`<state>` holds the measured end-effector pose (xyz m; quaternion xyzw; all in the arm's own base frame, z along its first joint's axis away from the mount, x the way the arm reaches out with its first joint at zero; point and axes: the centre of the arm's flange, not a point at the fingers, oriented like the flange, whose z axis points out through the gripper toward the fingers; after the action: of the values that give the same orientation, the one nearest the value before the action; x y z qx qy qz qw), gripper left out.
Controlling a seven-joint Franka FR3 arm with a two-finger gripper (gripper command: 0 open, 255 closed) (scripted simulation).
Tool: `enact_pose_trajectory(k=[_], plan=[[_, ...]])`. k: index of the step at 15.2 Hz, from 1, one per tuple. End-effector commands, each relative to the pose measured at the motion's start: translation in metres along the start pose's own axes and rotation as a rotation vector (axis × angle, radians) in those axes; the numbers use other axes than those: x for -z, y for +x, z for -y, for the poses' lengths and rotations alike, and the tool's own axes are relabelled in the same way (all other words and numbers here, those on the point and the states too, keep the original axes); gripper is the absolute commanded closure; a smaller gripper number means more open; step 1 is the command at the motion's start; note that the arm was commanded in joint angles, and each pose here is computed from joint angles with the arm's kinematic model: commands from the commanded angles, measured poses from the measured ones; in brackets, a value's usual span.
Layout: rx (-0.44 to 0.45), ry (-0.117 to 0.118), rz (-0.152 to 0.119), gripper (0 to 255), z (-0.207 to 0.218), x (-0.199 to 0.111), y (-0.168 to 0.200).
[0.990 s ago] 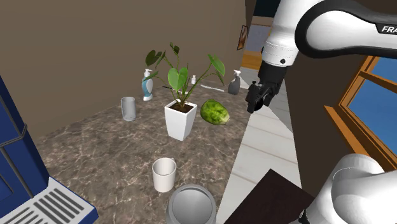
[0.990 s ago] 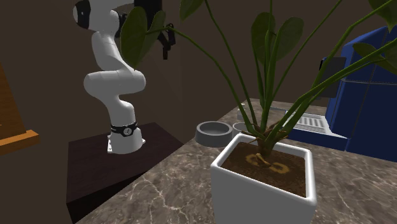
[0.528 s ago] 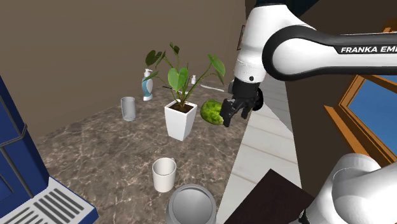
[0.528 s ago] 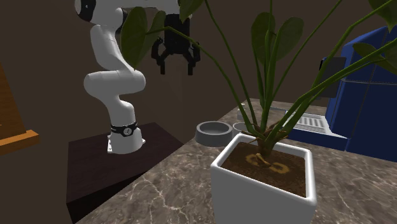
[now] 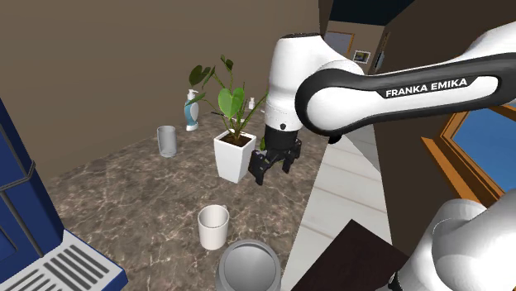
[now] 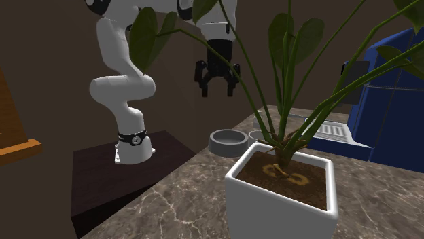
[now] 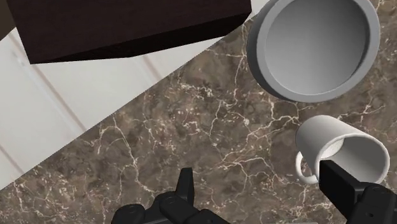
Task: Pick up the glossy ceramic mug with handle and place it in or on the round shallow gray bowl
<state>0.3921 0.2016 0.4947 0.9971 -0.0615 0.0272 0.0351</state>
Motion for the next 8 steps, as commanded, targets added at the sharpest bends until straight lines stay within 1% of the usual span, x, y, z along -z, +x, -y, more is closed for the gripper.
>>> enact_pose_trajectory(k=[1, 8], plan=[[-0.003, 0.003, 0.002, 0, 0.022, -0.013, 0.009], [-0.009, 0.008, 0.011, 0, 0.098, -0.058, 0.034]])
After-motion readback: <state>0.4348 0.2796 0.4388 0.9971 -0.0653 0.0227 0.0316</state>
